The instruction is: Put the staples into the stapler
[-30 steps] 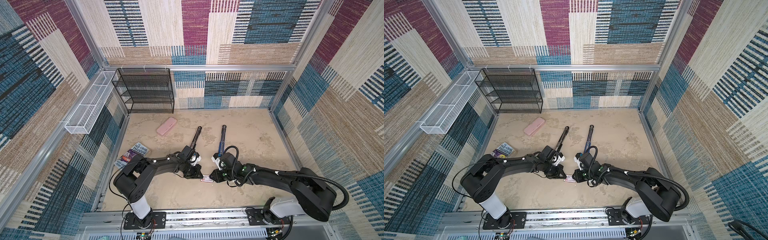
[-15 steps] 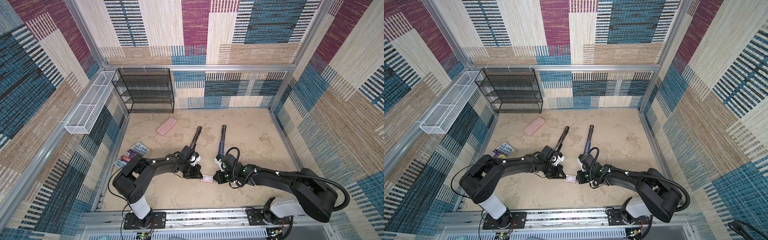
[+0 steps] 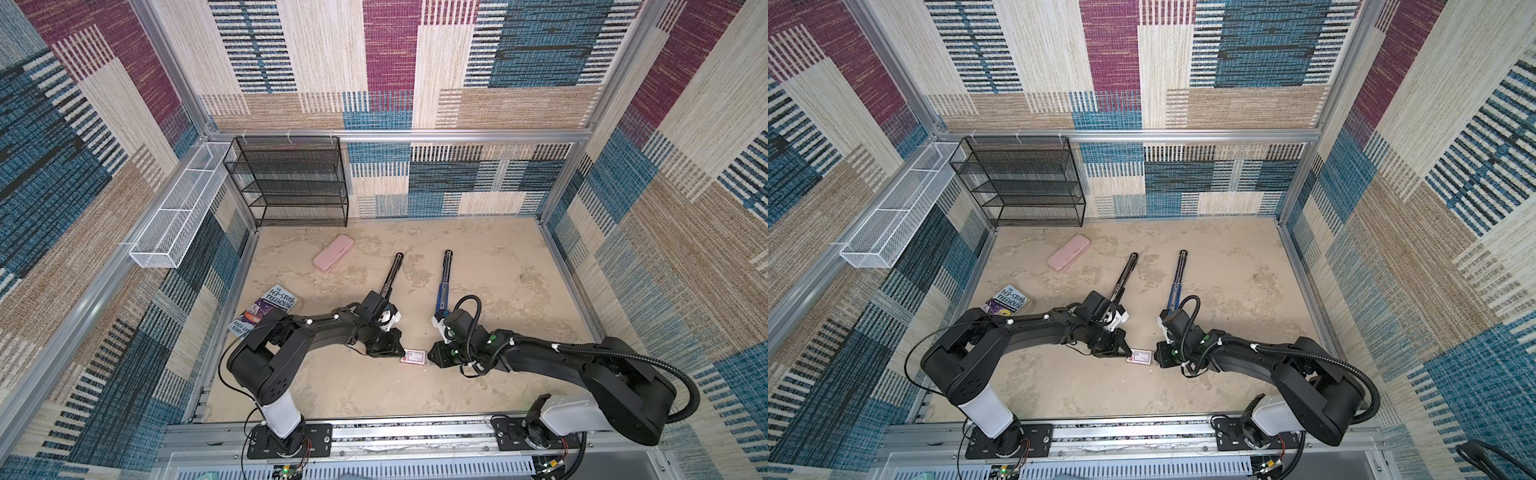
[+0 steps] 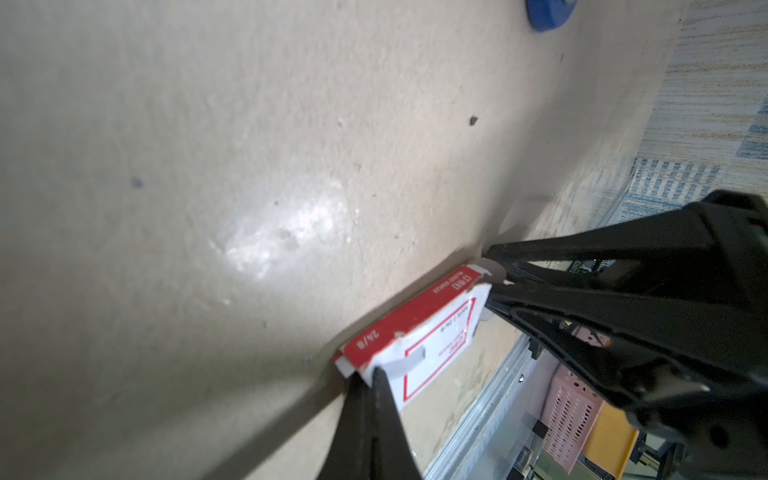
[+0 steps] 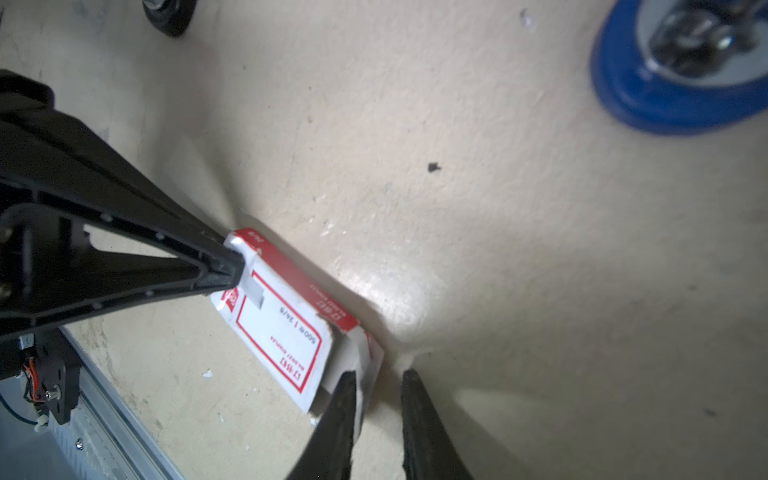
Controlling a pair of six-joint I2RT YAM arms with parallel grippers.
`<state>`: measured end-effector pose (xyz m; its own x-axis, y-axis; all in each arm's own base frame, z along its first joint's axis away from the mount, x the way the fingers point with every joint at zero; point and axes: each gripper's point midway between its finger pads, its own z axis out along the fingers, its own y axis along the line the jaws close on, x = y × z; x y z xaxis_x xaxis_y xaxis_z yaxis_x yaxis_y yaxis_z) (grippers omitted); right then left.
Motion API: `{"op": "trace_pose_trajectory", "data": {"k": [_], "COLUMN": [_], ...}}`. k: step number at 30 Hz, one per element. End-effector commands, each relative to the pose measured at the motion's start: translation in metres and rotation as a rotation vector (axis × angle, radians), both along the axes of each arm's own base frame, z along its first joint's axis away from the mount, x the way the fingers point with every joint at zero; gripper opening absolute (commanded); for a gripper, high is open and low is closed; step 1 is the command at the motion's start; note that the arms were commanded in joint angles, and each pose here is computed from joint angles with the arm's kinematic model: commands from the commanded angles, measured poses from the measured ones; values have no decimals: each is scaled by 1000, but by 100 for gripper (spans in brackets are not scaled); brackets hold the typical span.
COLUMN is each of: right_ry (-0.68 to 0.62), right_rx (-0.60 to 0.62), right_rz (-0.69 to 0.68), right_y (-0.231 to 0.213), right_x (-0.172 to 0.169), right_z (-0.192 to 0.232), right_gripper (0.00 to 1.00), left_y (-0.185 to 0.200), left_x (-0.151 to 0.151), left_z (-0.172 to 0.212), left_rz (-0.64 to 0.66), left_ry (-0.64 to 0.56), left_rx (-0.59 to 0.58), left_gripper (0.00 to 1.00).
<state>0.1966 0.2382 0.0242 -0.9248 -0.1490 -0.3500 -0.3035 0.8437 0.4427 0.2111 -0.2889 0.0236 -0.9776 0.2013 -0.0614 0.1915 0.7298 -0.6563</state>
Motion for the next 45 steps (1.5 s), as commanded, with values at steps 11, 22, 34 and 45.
{"op": "trace_pose_trajectory", "data": {"k": [11, 22, 34, 45], "right_ry": [11, -5, -54, -50], "right_rx": [-8, 6, 14, 46], "right_rz": [-25, -2, 79, 136], "right_y": [-7, 1, 2, 7], "right_x": [-3, 3, 26, 27], "right_z": [-4, -3, 3, 3], "right_gripper": [4, 3, 3, 1], "left_y": [7, 20, 9, -3], "left_x": [-1, 12, 34, 26], "left_z": [1, 19, 69, 65], "left_rz": [-15, -6, -332, -673], "left_ry": [-23, -131, -608, -754], "left_rx": [15, 90, 78, 84], "left_gripper": [0, 44, 58, 64]}}
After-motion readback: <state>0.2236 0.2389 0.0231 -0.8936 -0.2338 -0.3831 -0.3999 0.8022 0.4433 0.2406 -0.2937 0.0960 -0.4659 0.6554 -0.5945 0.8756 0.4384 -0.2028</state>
